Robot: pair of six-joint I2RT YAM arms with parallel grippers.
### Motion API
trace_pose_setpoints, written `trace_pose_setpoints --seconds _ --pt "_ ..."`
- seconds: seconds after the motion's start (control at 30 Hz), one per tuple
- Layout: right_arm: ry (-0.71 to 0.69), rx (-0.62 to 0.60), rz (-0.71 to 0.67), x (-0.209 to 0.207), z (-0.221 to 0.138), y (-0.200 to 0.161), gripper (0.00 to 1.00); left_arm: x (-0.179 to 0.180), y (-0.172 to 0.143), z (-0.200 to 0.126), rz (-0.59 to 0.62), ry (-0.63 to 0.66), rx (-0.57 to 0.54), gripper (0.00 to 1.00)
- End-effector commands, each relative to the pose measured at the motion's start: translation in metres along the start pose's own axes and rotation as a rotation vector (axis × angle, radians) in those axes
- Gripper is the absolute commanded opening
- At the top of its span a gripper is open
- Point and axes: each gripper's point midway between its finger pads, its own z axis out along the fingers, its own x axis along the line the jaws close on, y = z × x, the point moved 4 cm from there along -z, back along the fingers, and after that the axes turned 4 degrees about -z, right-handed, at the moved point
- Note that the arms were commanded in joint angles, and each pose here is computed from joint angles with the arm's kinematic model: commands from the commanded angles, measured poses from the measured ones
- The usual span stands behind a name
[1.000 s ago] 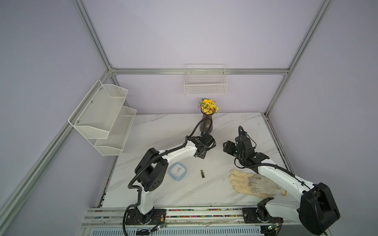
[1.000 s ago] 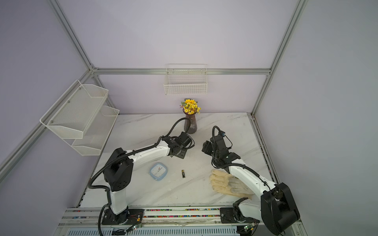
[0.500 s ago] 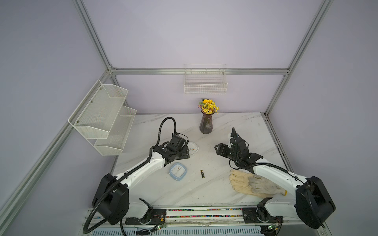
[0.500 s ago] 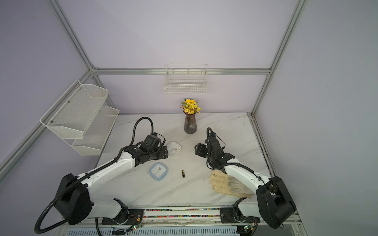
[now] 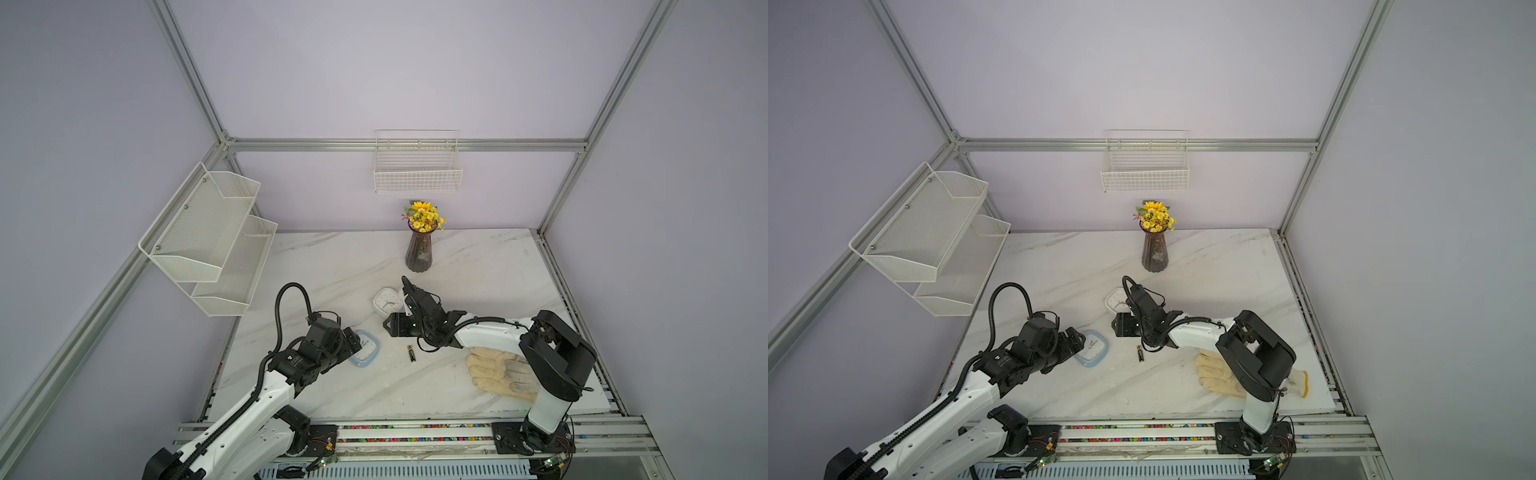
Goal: Insert the battery into the alarm
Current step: Adjust the alarm at the center of the board.
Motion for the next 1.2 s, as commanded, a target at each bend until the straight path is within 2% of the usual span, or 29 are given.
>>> trace_pose_setpoints --seconds 0.0,0.17,0.4,0.67,0.97,1.17 --pt "0.07 -0.002 -0.031 0.021 0.011 0.001 0.57 -0.003 -0.005 0.002 -0.134 -0.077 0.021 0.92" --pt "0.087 0.048 -0.048 0.027 0.026 -0.014 0.45 -0.005 -0.018 0.016 -0.185 -0.174 0.084 0.9" --pt "0.1 0.081 -0.031 0.024 0.034 -0.026 0.4 0.002 -0.025 0.031 -0.236 -0.22 0.093 0.88" --pt "0.093 0.098 -0.02 0.021 0.036 -0.033 0.37 -0.013 -0.021 0.036 -0.24 -0.315 0.084 0.81" --pt "0.087 0.099 -0.014 0.019 0.035 -0.036 0.37 -0.05 -0.009 0.027 -0.202 -0.459 0.074 0.7" --pt "0.08 0.097 -0.007 0.017 0.034 -0.037 0.37 -0.058 -0.002 0.019 -0.191 -0.493 0.042 0.64"
